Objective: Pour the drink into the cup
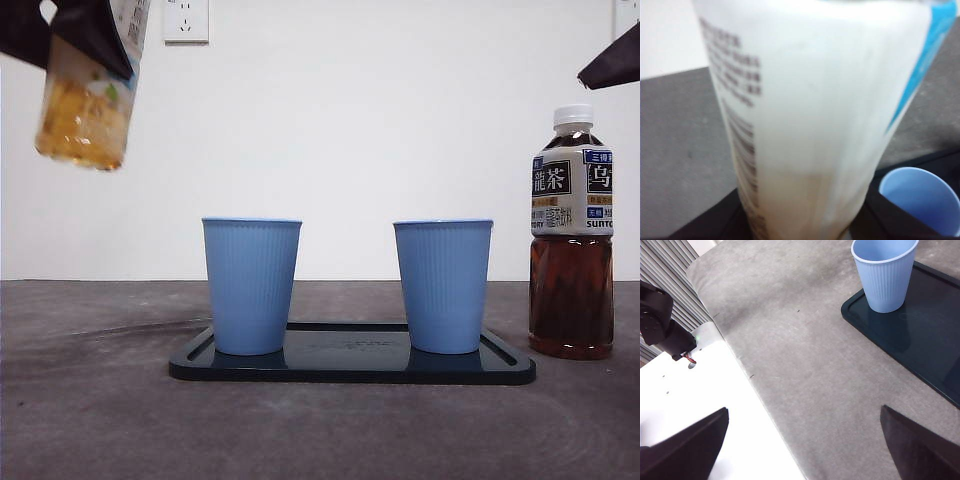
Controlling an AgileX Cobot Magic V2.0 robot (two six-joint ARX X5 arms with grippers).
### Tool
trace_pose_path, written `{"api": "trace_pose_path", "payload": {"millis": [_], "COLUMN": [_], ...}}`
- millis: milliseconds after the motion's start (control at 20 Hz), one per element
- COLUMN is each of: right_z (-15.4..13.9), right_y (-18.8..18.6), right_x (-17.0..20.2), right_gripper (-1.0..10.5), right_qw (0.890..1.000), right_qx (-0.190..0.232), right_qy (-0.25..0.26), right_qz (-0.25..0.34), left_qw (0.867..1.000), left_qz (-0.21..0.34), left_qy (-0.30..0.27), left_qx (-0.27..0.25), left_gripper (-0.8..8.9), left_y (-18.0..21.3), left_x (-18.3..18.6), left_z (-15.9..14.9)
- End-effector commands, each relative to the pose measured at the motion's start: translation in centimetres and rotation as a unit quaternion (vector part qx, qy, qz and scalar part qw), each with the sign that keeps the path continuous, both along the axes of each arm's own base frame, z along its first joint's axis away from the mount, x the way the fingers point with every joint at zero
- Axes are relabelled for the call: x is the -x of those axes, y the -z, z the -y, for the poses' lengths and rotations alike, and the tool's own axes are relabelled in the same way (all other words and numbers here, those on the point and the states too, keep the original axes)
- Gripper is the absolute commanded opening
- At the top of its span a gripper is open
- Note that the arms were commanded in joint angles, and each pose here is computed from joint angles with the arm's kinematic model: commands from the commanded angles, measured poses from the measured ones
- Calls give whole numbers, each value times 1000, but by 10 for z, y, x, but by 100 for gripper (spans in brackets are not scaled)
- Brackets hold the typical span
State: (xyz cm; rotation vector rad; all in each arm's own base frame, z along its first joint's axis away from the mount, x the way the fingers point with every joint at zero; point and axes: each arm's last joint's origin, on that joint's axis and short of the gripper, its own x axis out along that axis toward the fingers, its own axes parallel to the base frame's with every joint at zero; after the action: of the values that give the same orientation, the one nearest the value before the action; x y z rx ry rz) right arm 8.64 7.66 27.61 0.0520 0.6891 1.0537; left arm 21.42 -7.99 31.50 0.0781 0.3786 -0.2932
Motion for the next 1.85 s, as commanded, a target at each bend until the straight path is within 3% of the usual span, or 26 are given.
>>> {"api": "trace_pose_path", "payload": {"millis": [50, 400, 1000, 1450, 1700, 1850], "right_z": [-1, -1, -1, -1, -1, -1], "right_y": [-4, -4, -4, -4, -4, -4], "right_x": [0, 0, 0, -1, -1, -1], "right_gripper": [471, 471, 471, 471, 471, 471], "right_qw": [1000, 1000, 999, 999, 999, 999], "right_qx": [-7, -13, -20, -16, -16, -16], "right_qy": [4, 12, 25, 32, 32, 32], "right_qz": [-4, -18, -37, -34, -34, -33], "left_qw": [998, 993, 996, 997, 997, 996], "left_qz": [11, 58, 30, 9, -31, -62], "left_qy": [-11, -11, -15, -18, -21, -24], "left_qx": [54, 99, 88, 78, 64, 51], "left_gripper": [153, 153, 153, 156, 338, 350], "left_y": [12, 62, 126, 145, 153, 158], "left_x": [-3, -7, -53, -60, -57, -55], "left_z": [3, 5, 22, 23, 22, 21]}}
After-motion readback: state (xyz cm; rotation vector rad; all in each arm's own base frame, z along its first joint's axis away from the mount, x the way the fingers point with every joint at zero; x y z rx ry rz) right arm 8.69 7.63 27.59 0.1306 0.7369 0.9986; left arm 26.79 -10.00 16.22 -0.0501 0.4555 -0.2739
